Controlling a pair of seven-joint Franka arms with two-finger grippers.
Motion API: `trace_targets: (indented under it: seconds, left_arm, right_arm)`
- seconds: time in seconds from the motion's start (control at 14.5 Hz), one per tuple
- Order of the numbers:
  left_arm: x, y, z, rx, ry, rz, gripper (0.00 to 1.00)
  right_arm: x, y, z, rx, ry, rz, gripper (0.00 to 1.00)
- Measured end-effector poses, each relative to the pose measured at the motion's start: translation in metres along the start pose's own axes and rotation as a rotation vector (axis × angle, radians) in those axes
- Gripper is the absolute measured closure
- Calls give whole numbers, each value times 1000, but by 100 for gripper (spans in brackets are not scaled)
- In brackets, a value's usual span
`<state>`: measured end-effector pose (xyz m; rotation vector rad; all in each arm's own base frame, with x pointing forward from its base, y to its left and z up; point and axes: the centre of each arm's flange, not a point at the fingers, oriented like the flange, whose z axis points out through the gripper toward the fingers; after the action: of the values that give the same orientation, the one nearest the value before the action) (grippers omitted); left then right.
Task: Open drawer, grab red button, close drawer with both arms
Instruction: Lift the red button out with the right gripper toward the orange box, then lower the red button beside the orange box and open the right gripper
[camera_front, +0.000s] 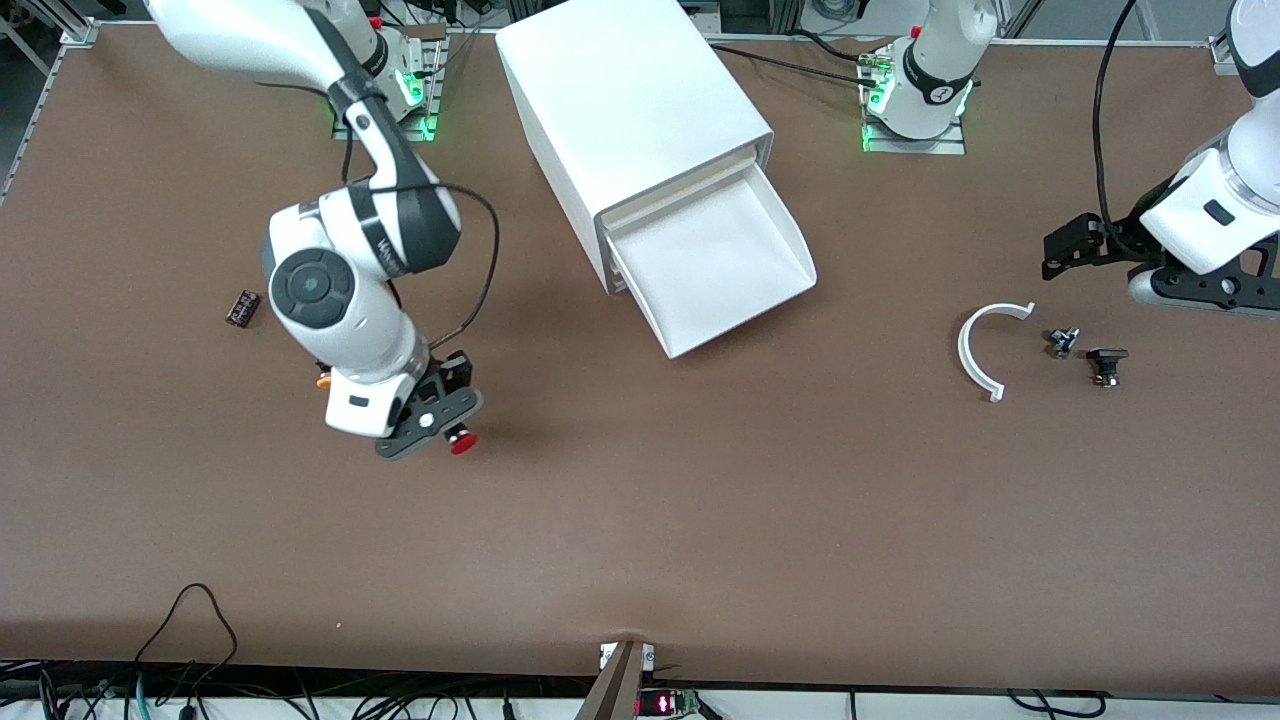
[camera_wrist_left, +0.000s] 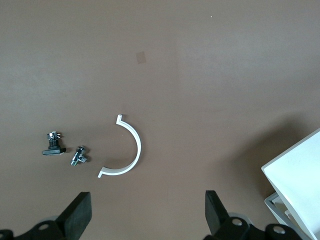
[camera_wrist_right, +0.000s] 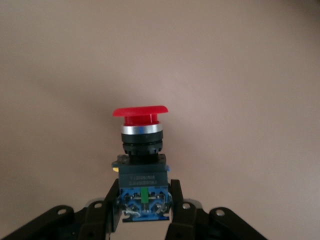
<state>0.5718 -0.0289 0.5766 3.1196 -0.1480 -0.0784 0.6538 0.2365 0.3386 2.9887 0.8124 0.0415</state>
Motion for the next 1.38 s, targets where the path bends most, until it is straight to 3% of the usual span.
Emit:
trace_targets:
  seconds: [0.21, 0.34, 0.62, 0.89, 1.03, 1.38]
  left_arm:
    - [4, 18, 10, 9, -31, 11, 0]
    - [13, 43, 24, 32, -38, -20, 0]
    - [40, 94, 72, 32, -21, -102, 0]
    - [59, 118, 153, 15, 38, -121, 0]
    - [57, 136, 196, 2, 69, -163, 0]
    - [33, 221, 273, -48, 91, -304, 0]
  right_arm:
    - [-24, 23, 41, 3, -37, 59, 59]
    - [-40, 34, 67, 6, -28, 85, 59]
    - [-81, 44, 121, 12, -7, 128, 59]
    - [-91, 55, 122, 11, 0, 165, 56]
    - [-89, 56, 107, 6, 17, 182, 44]
    - [-83, 61, 67, -2, 62, 209, 1]
